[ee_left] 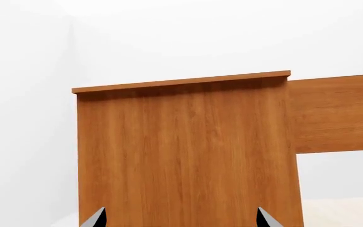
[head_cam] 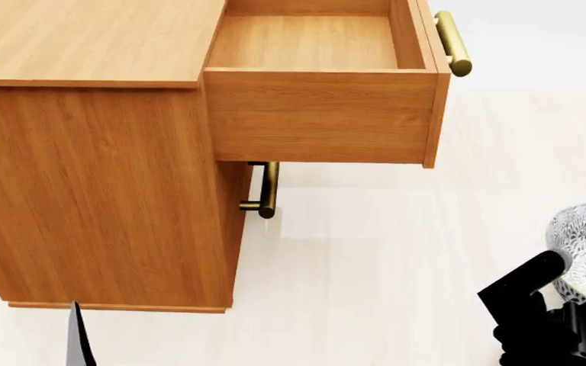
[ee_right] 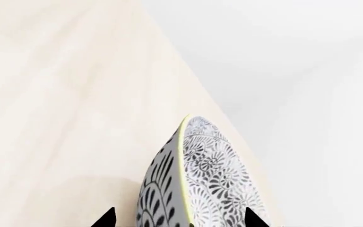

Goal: Put the bowl on top of the cabinet.

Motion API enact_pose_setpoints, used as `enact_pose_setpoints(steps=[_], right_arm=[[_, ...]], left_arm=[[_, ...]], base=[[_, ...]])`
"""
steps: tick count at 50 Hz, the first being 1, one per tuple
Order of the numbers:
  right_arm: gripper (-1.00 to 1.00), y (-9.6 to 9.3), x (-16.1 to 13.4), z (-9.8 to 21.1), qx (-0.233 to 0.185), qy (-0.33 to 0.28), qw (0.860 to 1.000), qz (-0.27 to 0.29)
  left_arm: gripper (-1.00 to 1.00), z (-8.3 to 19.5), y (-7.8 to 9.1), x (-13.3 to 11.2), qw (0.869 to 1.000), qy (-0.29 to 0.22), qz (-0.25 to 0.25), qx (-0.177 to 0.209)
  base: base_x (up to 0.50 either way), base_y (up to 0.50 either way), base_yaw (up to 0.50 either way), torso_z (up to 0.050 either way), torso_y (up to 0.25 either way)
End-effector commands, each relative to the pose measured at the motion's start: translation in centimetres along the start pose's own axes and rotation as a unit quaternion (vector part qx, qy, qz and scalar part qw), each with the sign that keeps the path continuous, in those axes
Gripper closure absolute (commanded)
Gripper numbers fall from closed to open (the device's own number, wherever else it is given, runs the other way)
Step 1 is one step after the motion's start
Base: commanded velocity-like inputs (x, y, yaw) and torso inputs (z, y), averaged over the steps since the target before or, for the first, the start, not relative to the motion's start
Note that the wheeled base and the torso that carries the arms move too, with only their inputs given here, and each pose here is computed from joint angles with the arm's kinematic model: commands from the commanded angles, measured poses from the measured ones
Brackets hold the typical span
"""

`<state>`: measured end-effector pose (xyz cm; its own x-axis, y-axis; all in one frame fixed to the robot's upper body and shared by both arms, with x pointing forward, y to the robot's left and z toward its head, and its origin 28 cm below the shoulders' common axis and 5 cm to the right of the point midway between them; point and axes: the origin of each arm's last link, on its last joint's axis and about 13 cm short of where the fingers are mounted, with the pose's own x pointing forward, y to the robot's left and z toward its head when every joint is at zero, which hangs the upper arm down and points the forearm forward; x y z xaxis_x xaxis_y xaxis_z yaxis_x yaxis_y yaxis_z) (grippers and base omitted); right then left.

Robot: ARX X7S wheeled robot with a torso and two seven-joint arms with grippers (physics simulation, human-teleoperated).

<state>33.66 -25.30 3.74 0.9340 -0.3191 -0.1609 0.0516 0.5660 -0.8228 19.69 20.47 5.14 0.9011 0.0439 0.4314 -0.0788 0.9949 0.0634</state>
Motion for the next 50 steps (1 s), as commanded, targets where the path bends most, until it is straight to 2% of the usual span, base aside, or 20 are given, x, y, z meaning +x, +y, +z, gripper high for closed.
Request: enact_pose_setpoints(steps=[1,3,4,6,20,25,30,33,35,38,40,44,47,48,50], right_arm=[[-1.00,0.8,-0.5,-0.9,-0.001,0.023,1.000,0.012],[-1.00,0.8,-0.5,-0.9,0.001,0.025,1.000,0.012],[1.00,0.9,-0.6,-1.0,0.001,0.025,1.000,0.012],[1.00,0.9,-0.6,-1.0,0.010,0.030,0.999,0.014],[1.00,0.7,-0.5,-0.8,0.002,0.027,1.000,0.001],[1.00,-0.8,0.3,0.2,0.020,0.025,0.998,-0.051],[1.00,-3.7,1.4,1.4,0.042,0.032,0.993,-0.110],[1.00,-7.2,2.3,2.7,0.075,0.034,0.982,-0.170],[1.00,-8.7,2.7,3.2,0.079,0.028,0.978,-0.192],[1.00,-12.9,2.9,4.8,0.109,0.015,0.963,-0.246],[1.00,-14.6,2.4,5.6,0.117,0.005,0.956,-0.267],[1.00,-19.3,0.7,7.7,0.131,-0.023,0.938,-0.321],[1.00,-21.4,-0.1,8.8,0.130,-0.042,0.927,-0.349],[1.00,-22.7,-0.6,9.5,0.133,-0.054,0.921,-0.362],[1.00,-24.3,-1.3,10.6,0.148,-0.066,0.914,-0.372]], left_arm=[[-1.00,-0.1,0.1,0.0,1.000,-0.004,0.001,-0.003],[-1.00,-0.1,0.1,0.0,1.000,-0.003,0.001,-0.003],[-1.00,-0.1,0.1,0.0,1.000,-0.003,0.000,-0.003],[-1.00,-0.1,0.0,0.0,1.000,-0.003,0.000,-0.002],[-1.00,-0.1,0.0,-0.1,1.000,-0.001,-0.002,-0.003],[-1.00,-0.2,0.0,-0.2,1.000,0.000,-0.003,-0.004],[-1.00,-0.2,0.0,-0.2,1.000,-0.001,-0.002,-0.005],[-1.00,-0.1,0.0,-0.2,1.000,0.000,-0.002,-0.005],[-1.00,-0.1,0.0,-0.2,1.000,-0.001,-0.002,-0.005],[-1.00,-0.1,0.0,-0.2,1.000,-0.002,-0.003,-0.005],[-1.00,-0.1,0.0,-0.2,1.000,-0.002,-0.003,-0.005],[-1.00,-0.1,0.0,-0.2,1.000,-0.001,-0.002,-0.005],[-1.00,-0.1,0.0,-0.2,1.000,-0.002,-0.002,-0.005],[-1.00,-0.1,0.0,-0.1,1.000,-0.002,-0.001,-0.005],[-1.00,-0.1,0.0,-0.1,1.000,-0.003,0.000,-0.005]], base=[[0.00,0.00,0.00,0.000,0.000],[0.00,0.00,0.00,0.000,0.000],[0.00,0.00,0.00,0.000,0.000],[0.00,0.00,0.00,0.000,0.000],[0.00,0.00,0.00,0.000,0.000],[0.00,0.00,0.00,0.000,0.000],[0.00,0.00,0.00,0.000,0.000],[0.00,0.00,0.00,0.000,0.000],[0.00,0.00,0.00,0.000,0.000],[0.00,0.00,0.00,0.000,0.000],[0.00,0.00,0.00,0.000,0.000],[0.00,0.00,0.00,0.000,0.000],[0.00,0.00,0.00,0.000,0.000],[0.00,0.00,0.00,0.000,0.000],[0.00,0.00,0.00,0.000,0.000]])
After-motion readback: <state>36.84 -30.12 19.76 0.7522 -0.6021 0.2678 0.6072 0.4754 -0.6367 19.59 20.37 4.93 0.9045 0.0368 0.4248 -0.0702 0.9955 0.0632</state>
